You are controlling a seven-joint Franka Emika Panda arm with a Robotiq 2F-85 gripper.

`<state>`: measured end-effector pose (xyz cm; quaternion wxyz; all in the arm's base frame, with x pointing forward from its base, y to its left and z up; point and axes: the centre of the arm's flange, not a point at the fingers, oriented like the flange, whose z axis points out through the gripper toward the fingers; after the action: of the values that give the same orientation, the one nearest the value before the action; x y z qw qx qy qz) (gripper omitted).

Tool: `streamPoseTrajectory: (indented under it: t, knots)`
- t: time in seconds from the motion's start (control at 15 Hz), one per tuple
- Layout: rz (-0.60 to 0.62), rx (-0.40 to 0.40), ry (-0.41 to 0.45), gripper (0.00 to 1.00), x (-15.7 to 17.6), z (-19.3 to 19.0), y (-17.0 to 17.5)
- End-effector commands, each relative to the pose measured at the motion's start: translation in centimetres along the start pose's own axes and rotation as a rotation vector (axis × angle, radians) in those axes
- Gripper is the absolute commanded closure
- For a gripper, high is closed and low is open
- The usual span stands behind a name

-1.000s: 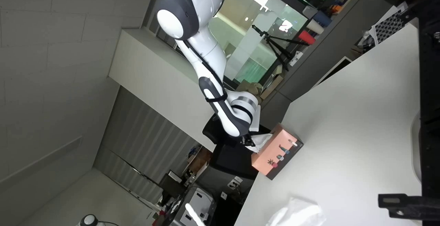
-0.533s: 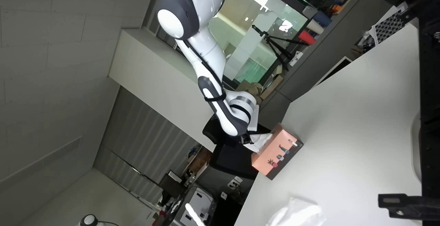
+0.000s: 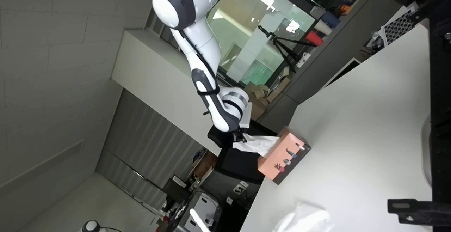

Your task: Remove the tissue out of the tissue box and put it on the table

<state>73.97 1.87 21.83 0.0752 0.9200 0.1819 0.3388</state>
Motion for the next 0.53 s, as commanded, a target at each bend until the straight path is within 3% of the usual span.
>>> streamPoseTrajectory:
  t: [0.0,0.47]
  knots:
    - [-0.018,0.014,0.023,1.00,2.8,-3.6,1.1]
    - [-0.073,0.124,0.100,1.00,6.8,-8.8,-0.7]
